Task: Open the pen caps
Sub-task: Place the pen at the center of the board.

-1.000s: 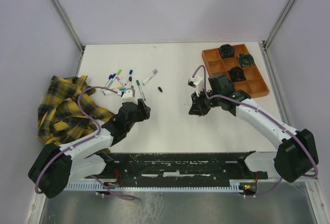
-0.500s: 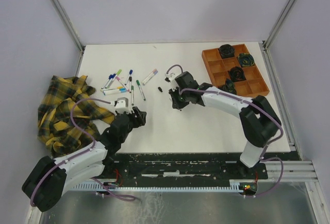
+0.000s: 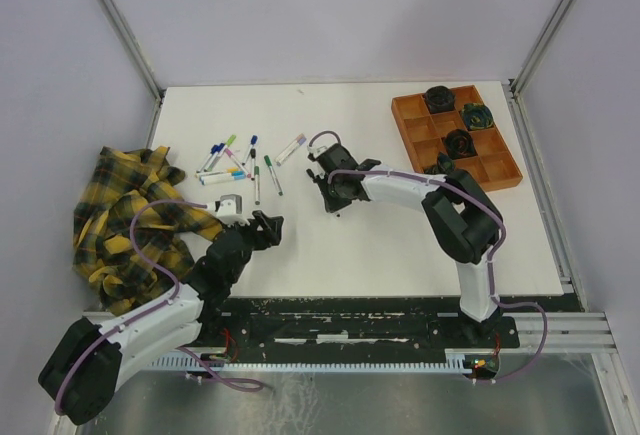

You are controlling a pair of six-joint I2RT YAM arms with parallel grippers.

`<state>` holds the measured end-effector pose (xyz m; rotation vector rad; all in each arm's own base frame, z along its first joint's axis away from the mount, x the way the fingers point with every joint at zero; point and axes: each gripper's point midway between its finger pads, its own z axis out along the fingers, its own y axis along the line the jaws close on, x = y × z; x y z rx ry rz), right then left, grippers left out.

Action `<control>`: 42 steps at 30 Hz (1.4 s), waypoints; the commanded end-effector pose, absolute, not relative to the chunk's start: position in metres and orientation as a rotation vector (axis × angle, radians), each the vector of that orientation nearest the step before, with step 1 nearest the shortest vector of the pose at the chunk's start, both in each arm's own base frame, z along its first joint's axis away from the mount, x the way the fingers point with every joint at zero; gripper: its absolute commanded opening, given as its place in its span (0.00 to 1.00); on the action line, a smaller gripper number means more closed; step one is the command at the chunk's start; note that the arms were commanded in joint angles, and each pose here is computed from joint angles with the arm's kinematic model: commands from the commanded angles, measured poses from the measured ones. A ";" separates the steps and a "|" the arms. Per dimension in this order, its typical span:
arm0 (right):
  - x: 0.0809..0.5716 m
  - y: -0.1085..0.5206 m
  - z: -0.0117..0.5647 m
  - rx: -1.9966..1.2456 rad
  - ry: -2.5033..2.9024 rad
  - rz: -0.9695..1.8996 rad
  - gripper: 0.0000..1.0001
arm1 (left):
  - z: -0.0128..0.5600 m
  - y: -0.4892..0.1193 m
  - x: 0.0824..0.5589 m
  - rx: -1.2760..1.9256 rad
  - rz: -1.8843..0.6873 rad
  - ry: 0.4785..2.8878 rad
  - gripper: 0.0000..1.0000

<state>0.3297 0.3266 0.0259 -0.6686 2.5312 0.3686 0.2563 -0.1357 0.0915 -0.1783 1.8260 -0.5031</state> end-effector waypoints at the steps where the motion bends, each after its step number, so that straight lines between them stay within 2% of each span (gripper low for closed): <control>1: 0.339 0.331 0.028 -0.630 2.523 0.342 0.08 | 0.107 -0.132 0.264 -0.182 -0.482 1.761 0.77; 11: 0.337 0.328 0.019 -0.650 2.555 0.316 0.12 | 0.106 -0.133 0.265 -0.179 -0.477 1.771 0.77; 22: 0.334 0.328 0.017 -0.657 2.574 0.324 0.25 | 0.106 -0.132 0.263 -0.183 -0.484 1.760 0.77; 29: 0.334 0.328 0.022 -0.658 2.574 0.350 0.26 | 0.107 -0.131 0.262 -0.187 -0.489 1.751 0.77; 42: 0.342 0.330 0.066 -0.670 2.499 0.450 0.34 | 0.108 -0.130 0.262 -0.192 -0.488 1.749 0.78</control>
